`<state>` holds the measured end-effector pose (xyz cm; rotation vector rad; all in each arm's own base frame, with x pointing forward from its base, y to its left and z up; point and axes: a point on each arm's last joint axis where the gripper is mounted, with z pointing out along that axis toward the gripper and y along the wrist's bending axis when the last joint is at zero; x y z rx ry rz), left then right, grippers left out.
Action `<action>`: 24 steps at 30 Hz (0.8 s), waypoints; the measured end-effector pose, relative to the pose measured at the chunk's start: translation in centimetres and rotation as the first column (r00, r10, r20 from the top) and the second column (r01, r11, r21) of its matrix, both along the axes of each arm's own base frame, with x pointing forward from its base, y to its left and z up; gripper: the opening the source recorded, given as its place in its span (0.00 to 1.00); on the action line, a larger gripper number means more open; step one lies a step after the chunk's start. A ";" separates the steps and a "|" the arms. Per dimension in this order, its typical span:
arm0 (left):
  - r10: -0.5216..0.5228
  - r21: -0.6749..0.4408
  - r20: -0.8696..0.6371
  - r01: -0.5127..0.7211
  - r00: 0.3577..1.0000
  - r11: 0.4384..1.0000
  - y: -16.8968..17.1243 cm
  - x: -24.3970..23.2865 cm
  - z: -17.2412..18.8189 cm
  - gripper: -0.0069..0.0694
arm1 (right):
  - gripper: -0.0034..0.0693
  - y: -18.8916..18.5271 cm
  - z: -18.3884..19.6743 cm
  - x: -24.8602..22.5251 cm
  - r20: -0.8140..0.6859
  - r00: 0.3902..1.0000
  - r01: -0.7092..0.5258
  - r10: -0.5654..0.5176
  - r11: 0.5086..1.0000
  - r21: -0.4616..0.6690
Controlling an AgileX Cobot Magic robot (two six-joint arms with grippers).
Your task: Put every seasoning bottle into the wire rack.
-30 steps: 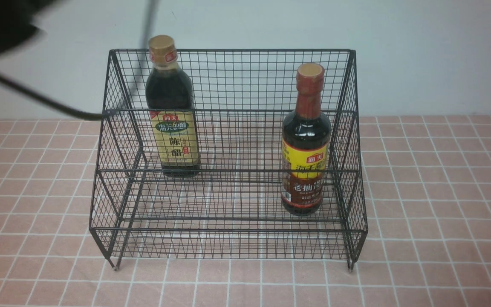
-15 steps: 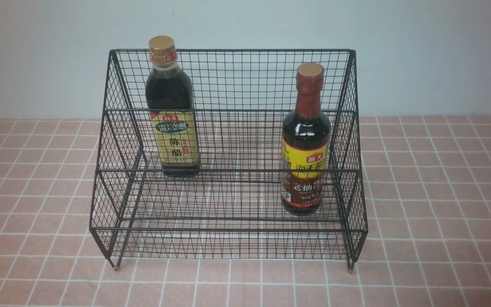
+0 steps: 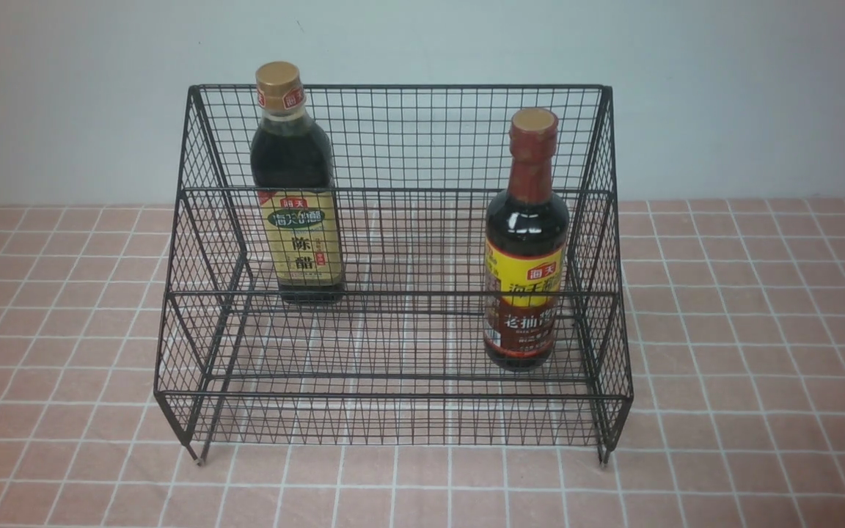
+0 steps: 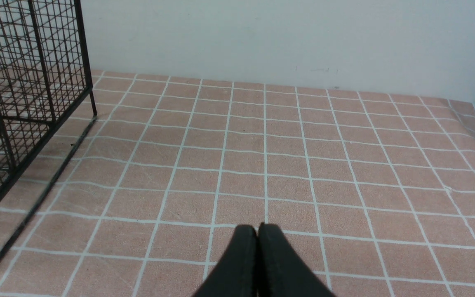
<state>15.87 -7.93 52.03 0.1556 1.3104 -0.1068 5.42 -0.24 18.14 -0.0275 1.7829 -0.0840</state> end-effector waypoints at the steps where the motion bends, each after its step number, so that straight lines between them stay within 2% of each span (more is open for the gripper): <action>1: -0.012 0.000 0.000 0.012 1.000 1.000 -0.2 -0.1 0.0 0.08 | 0.03 0.0 0.0 0.0 0.000 1.000 0.000 0.000 1.000 0.000; 9: -0.038 -0.026 -0.005 0.038 0.999 0.999 -0.5 -0.3 0.0 0.08 | 0.03 0.0 0.0 0.0 0.000 1.000 0.000 0.000 1.000 0.000; 14: -0.055 -0.135 0.002 0.055 0.998 0.989 0.5 -1.3 0.5 0.08 | 0.03 0.0 0.0 0.0 0.000 1.000 0.000 0.000 1.000 0.000; 15: -0.069 -0.220 0.019 0.072 0.997 0.973 1.5 -2.3 1.0 0.08 | 0.03 0.0 0.0 0.0 0.000 1.000 0.000 0.000 1.000 0.000; 19: -0.089 -0.335 0.069 0.108 0.994 0.936 3.6 -4.5 2.0 0.08 | 0.03 0.0 0.0 0.0 0.000 1.000 0.000 0.000 1.000 0.000; 24: -0.086 -0.375 0.121 0.126 0.989 0.918 5.5 -6.5 2.7 0.08 | 0.03 0.0 0.0 0.0 0.000 1.000 0.000 0.000 1.000 0.000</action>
